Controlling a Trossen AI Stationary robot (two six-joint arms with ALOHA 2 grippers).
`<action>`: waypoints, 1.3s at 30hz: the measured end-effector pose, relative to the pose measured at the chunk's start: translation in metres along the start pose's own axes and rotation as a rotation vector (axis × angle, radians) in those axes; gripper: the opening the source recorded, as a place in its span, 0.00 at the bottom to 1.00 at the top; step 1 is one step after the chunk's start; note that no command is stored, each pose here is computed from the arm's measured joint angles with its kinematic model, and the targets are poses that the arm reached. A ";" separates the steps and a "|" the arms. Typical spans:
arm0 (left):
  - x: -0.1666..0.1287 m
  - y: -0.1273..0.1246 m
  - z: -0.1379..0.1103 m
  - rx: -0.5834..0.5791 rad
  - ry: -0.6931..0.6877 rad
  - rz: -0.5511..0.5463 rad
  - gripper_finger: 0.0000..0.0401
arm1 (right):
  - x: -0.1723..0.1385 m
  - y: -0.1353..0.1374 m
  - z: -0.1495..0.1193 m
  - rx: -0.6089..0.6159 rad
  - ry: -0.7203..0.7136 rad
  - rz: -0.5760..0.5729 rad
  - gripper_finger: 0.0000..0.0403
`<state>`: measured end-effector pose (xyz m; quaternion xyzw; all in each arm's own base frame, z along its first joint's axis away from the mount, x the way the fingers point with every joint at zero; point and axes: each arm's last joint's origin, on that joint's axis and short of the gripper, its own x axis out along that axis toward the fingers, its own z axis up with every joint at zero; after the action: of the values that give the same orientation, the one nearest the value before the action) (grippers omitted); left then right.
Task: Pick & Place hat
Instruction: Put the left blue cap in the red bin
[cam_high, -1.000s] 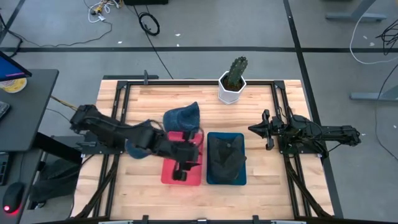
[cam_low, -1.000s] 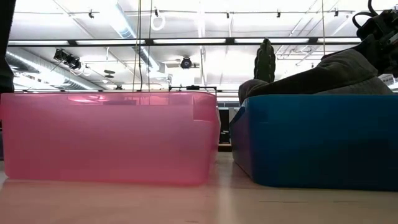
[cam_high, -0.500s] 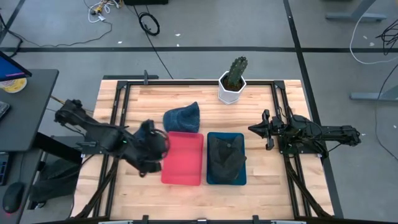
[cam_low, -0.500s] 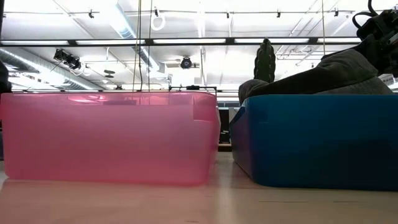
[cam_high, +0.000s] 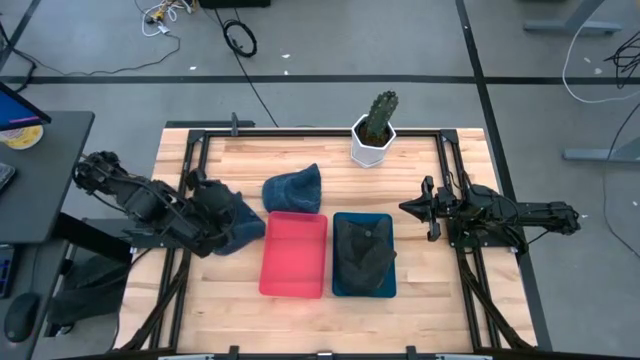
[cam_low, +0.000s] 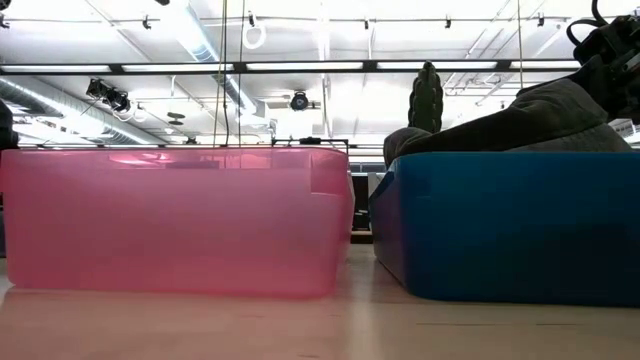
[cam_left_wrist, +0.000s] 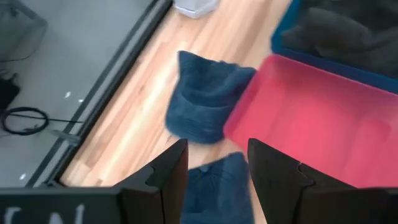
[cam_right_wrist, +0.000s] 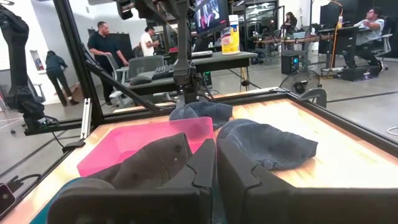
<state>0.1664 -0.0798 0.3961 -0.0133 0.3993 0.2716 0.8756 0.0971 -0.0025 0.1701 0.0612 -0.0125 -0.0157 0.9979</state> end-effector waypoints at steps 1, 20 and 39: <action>0.002 0.002 0.001 -0.011 -0.003 0.016 0.42 | 0.000 0.000 0.000 0.000 0.000 0.000 0.05; 0.095 0.042 -0.034 -0.129 0.277 0.107 0.42 | 0.000 0.000 0.000 0.000 0.000 0.000 0.05; 0.145 0.021 -0.079 0.158 0.566 -0.295 0.42 | 0.000 0.000 0.000 0.000 0.000 0.000 0.05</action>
<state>0.1792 -0.0138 0.2439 -0.0780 0.6404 0.0956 0.7580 0.0971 -0.0025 0.1701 0.0612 -0.0125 -0.0159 0.9979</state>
